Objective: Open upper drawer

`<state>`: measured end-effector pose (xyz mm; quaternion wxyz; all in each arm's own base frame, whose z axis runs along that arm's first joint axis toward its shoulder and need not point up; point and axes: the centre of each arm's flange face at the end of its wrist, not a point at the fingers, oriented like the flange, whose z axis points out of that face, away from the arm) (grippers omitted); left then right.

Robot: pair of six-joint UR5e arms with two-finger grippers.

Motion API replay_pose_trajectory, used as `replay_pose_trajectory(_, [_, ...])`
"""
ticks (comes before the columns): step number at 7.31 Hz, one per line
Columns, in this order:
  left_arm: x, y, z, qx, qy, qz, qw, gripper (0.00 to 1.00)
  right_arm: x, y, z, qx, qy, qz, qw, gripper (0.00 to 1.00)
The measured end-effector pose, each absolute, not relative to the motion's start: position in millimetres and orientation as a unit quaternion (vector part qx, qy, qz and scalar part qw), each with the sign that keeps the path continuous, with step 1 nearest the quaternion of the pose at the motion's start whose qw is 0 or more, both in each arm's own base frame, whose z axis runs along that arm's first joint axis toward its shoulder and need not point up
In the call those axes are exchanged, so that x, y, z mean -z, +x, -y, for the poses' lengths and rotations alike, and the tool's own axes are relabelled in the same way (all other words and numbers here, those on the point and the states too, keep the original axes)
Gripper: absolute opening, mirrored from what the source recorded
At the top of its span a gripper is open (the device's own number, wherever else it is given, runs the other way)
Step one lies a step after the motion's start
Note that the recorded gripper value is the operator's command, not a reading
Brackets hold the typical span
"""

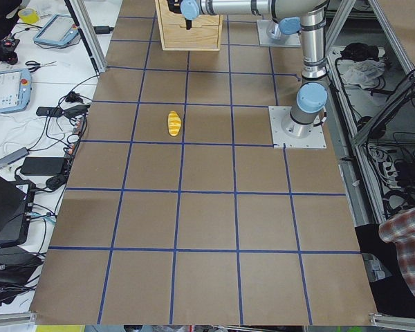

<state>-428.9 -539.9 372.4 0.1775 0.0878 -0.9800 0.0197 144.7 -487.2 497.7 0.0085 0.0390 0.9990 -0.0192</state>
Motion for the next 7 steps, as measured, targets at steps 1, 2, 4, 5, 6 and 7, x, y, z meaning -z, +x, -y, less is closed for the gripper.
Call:
replay_pose_trajectory(1, [-372.6,-427.4,540.4,-0.024,0.086,0.981,0.170,1.00,-497.8,144.7,487.2,0.019,0.039,-0.999,0.009,1.00])
replay_pose_trajectory(2, [-372.2,-425.7,540.9,-0.029,0.082,0.983,0.162,1.00,-497.8,144.8,487.2,0.019,0.039,-0.999,0.009,1.00])
replay_pose_trajectory(4, [-373.1,-422.7,541.7,-0.036,0.076,0.985,0.151,1.00,-497.7,144.7,487.2,0.019,0.039,-0.999,0.009,1.00])
replay_pose_trajectory(5, [-374.1,-421.7,542.0,-0.038,0.075,0.985,0.149,1.00,-497.7,144.7,487.2,0.019,0.039,-0.999,0.009,1.00])
replay_pose_trajectory(6, [-374.8,-420.5,542.8,-0.039,0.075,0.985,0.148,1.00,-497.7,144.6,487.3,0.019,0.039,-0.999,0.009,1.00])
replay_pose_trajectory(7, [-375.3,-418.7,543.8,-0.041,0.075,0.986,0.146,1.00,-497.8,144.6,487.3,0.019,0.039,-0.999,0.009,1.00])
